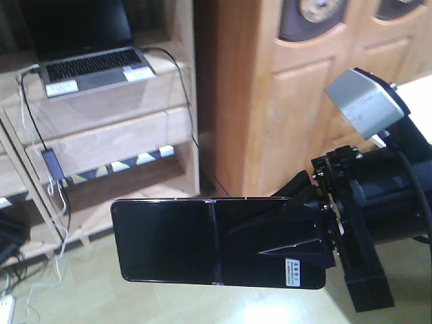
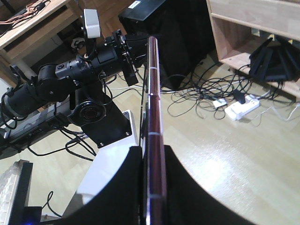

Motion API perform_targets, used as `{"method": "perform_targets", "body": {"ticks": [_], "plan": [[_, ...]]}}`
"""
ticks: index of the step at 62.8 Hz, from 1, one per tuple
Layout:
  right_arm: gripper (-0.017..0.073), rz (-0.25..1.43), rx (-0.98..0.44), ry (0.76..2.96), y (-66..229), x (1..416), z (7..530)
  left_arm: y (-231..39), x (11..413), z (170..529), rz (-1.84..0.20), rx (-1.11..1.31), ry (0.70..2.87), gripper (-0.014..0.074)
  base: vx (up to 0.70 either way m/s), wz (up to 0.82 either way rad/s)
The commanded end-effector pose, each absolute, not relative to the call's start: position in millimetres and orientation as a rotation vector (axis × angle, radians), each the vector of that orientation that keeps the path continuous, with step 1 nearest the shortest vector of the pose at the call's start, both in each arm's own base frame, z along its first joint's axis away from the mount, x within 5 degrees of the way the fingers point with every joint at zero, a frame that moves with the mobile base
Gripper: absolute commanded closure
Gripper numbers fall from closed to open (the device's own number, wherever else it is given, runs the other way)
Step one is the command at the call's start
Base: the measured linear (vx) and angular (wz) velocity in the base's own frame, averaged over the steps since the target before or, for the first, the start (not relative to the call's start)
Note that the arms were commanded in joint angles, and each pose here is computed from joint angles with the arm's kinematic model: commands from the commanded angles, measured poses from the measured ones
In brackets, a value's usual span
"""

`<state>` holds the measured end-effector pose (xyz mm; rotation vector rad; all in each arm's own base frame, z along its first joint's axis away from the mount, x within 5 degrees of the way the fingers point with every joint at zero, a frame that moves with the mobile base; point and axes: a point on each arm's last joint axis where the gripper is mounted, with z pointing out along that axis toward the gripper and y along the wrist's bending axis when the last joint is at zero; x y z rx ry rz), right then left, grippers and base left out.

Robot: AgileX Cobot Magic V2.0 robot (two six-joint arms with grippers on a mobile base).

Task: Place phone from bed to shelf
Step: 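Hold the phone while the base drives to the wooden shelf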

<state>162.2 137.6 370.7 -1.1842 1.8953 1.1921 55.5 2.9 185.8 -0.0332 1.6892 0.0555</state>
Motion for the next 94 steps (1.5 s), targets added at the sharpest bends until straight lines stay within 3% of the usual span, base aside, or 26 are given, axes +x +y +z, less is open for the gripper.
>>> {"method": "perform_targets", "body": {"ticks": [1, 94], "plan": [[0.0561, 1.296, -1.193, 1.798, 138.7, 151.6, 388.4, 2.9, 55.9, 190.3, 0.049, -0.039, 1.617, 0.0592, 0.49, 0.22], [0.0561, 1.296, -1.193, 1.798, 138.7, 151.6, 388.4, 2.9, 55.9, 190.3, 0.049, -0.039, 1.617, 0.0592, 0.36, 0.27]]}}
